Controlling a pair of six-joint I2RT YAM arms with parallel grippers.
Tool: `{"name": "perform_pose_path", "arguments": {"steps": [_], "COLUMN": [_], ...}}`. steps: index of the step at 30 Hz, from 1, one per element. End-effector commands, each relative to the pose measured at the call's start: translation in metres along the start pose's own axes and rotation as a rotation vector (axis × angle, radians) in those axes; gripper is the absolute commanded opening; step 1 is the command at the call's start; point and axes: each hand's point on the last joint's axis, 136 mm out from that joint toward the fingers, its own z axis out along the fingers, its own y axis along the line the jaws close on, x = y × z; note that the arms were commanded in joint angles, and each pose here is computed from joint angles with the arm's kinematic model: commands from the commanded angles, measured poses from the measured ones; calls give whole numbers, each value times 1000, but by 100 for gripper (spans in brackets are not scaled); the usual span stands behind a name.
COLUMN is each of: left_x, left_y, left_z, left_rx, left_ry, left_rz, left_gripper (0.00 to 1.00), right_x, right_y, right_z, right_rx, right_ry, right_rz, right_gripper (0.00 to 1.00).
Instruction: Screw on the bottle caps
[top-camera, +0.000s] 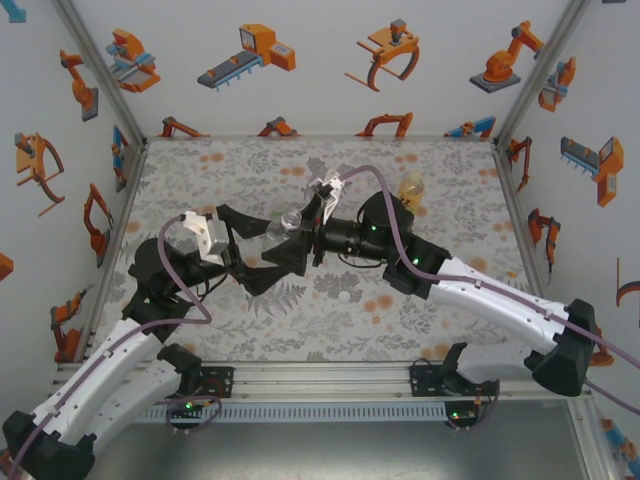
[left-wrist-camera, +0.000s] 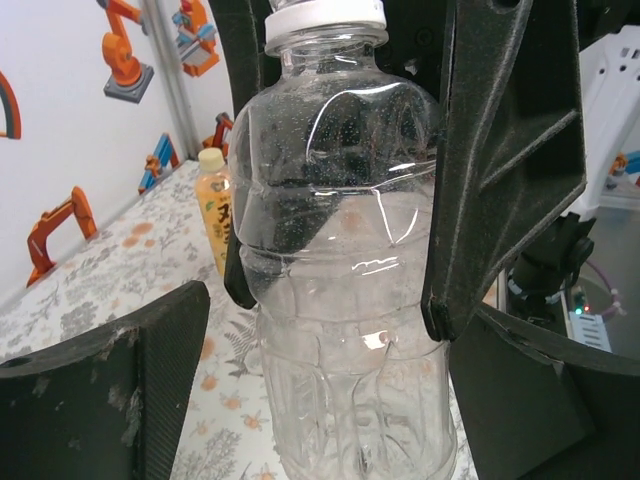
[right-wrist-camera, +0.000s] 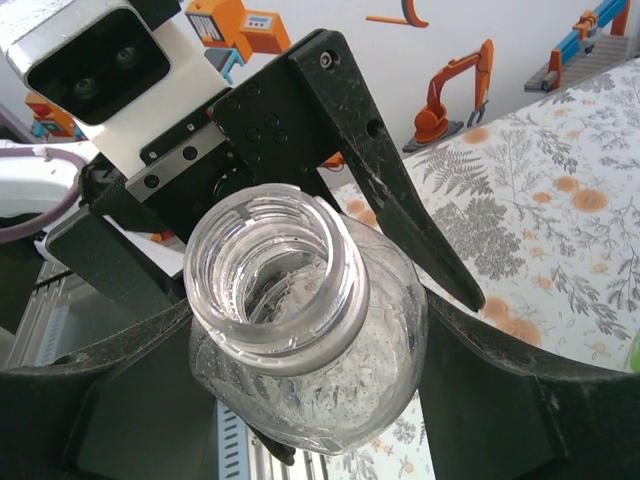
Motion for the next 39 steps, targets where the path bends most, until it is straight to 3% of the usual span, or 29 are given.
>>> {"name": "perform_pose_path", "arguments": {"steps": [1, 10, 15, 25, 31, 39], "left_x": [-15, -7, -10, -8, -2, -4], "left_y": [-4, -7, -6, -7, -7, -5], "left_z": [1, 10, 11, 12, 10, 6], "left_rx": [27, 60, 59, 62, 55, 28], "left_ry": [-60, -26, -35, -27, 11, 25], "left_rz": [16, 17, 20, 23, 37, 52], "left_gripper": [83, 81, 63, 43, 33, 6], "right_x": [-22, -25, -21, -22, -33, -66], "right_y": [13, 17, 14, 11, 7, 8], "right_z": [0, 6, 6, 1, -12, -53], "right_rx": [-28, -44, -30, 9, 78, 217], "right_ry": [-56, -57, -46, -38, -51, -102], "right_rz": [-1, 2, 1, -30, -69, -188], "right_gripper": [31, 30, 30, 30, 67, 72]}}
